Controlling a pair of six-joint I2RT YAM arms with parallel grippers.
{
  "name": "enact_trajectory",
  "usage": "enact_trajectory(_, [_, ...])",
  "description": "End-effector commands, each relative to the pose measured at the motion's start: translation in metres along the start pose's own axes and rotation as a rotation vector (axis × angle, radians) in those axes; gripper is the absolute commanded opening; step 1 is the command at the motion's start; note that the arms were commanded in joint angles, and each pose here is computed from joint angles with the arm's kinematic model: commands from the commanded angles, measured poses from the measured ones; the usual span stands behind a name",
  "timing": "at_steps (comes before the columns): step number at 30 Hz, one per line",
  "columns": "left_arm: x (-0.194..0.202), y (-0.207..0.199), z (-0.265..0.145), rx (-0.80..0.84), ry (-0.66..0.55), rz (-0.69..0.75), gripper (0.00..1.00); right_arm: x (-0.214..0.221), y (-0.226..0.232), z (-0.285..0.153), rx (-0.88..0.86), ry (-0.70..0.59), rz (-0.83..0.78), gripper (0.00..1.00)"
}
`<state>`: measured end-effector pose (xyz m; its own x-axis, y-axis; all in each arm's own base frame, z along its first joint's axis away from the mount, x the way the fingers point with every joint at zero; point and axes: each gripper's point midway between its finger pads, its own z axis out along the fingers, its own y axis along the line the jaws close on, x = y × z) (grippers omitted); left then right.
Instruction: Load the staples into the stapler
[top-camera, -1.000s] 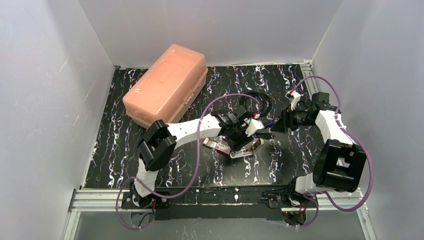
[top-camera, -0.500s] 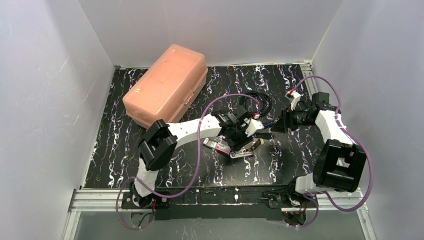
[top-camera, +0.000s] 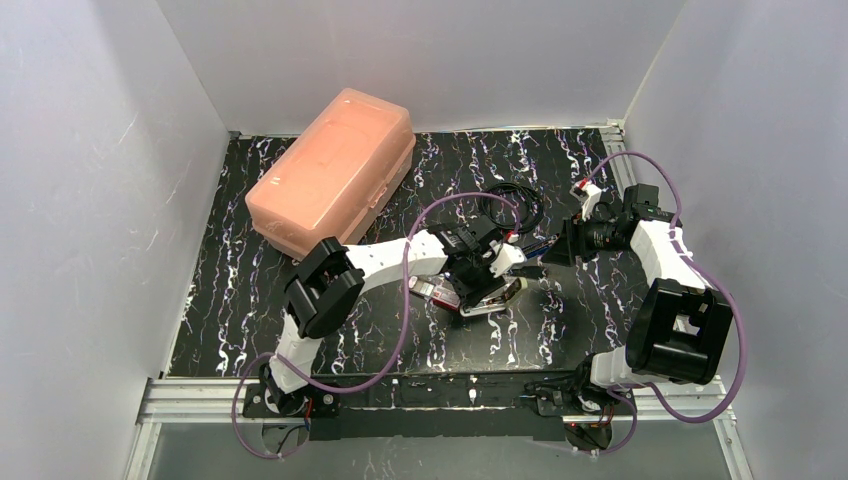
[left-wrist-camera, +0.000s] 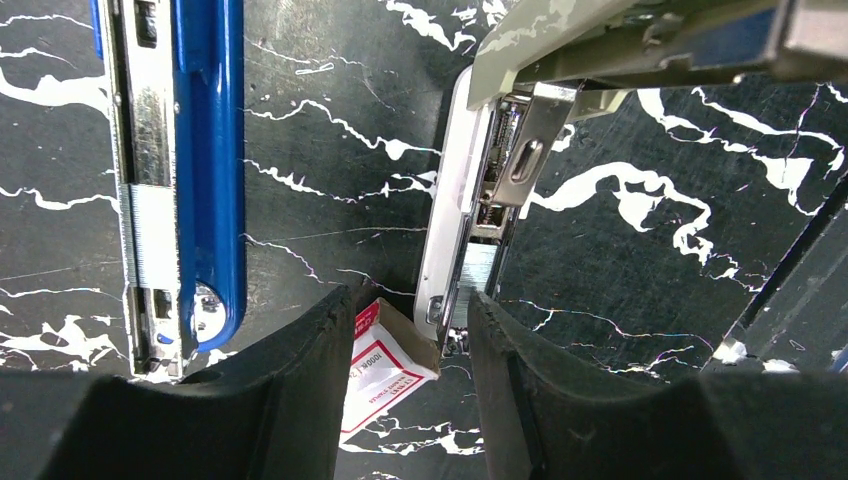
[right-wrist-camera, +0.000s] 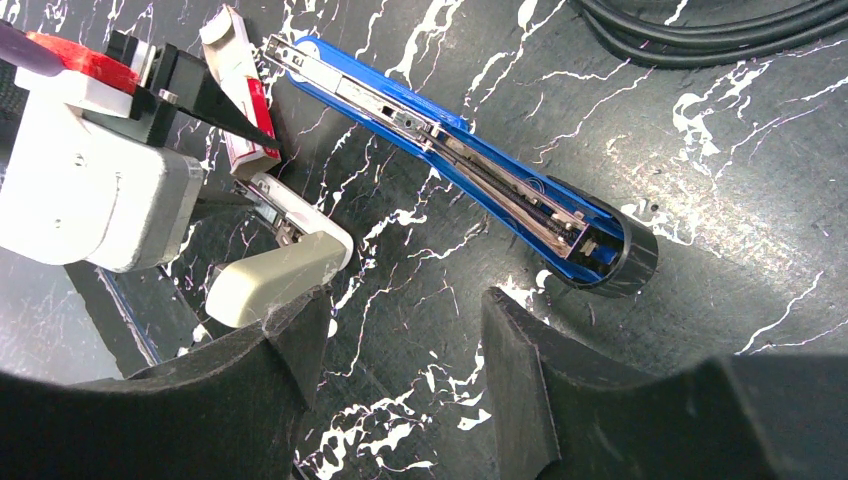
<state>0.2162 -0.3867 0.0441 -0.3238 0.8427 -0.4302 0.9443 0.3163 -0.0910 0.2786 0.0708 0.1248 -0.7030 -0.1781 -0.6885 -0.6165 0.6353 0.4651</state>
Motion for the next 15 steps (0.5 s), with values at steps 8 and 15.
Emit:
enact_trajectory(8, [-0.005, -0.003, -0.011, 0.008, -0.015, 0.013, 0.43, -0.009, 0.003, -0.003, -0.018, -0.024, -0.024, 0.64])
enact_trajectory(15, [-0.020, -0.003, -0.029, 0.012, -0.072, 0.010, 0.44, -0.010, 0.002, -0.004, -0.008, -0.026, -0.033, 0.64])
